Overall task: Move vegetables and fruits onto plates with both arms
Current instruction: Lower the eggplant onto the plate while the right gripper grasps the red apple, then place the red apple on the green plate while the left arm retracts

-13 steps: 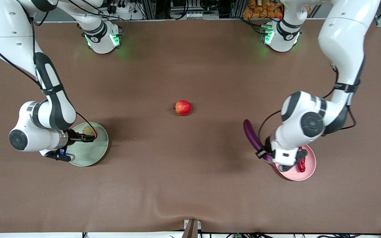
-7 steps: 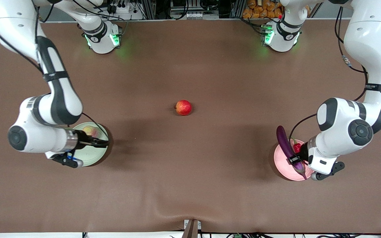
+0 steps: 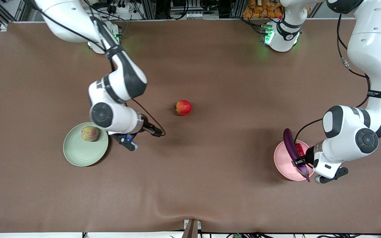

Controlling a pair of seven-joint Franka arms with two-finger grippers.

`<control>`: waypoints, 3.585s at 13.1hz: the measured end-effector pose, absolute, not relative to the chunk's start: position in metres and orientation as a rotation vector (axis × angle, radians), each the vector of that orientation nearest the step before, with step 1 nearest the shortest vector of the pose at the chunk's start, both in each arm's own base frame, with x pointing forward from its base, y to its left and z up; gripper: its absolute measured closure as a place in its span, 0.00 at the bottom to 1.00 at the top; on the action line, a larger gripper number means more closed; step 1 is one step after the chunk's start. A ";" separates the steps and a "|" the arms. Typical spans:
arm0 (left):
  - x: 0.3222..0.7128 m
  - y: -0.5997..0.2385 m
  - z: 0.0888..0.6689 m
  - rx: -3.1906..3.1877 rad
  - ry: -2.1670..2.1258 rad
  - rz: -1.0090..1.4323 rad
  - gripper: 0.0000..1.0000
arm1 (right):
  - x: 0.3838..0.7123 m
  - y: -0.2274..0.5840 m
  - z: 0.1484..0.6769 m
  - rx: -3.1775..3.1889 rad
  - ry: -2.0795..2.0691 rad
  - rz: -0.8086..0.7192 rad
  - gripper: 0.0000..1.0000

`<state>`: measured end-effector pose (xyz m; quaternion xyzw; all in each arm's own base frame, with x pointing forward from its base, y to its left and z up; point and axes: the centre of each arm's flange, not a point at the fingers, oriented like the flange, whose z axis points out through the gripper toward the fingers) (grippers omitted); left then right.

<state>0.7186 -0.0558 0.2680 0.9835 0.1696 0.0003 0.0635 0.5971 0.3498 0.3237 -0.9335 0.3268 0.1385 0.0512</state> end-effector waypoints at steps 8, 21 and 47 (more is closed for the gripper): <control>0.722 -0.044 0.219 2.885 0.598 -0.044 0.37 | 0.513 0.467 0.257 -2.776 1.435 0.478 0.00; 0.641 -0.038 0.551 3.067 0.539 -0.006 0.00 | 0.489 0.483 0.208 -2.804 1.485 0.391 0.21; 0.562 -0.034 0.641 3.137 0.323 0.074 0.00 | 0.689 0.036 0.241 -3.072 0.431 0.363 0.00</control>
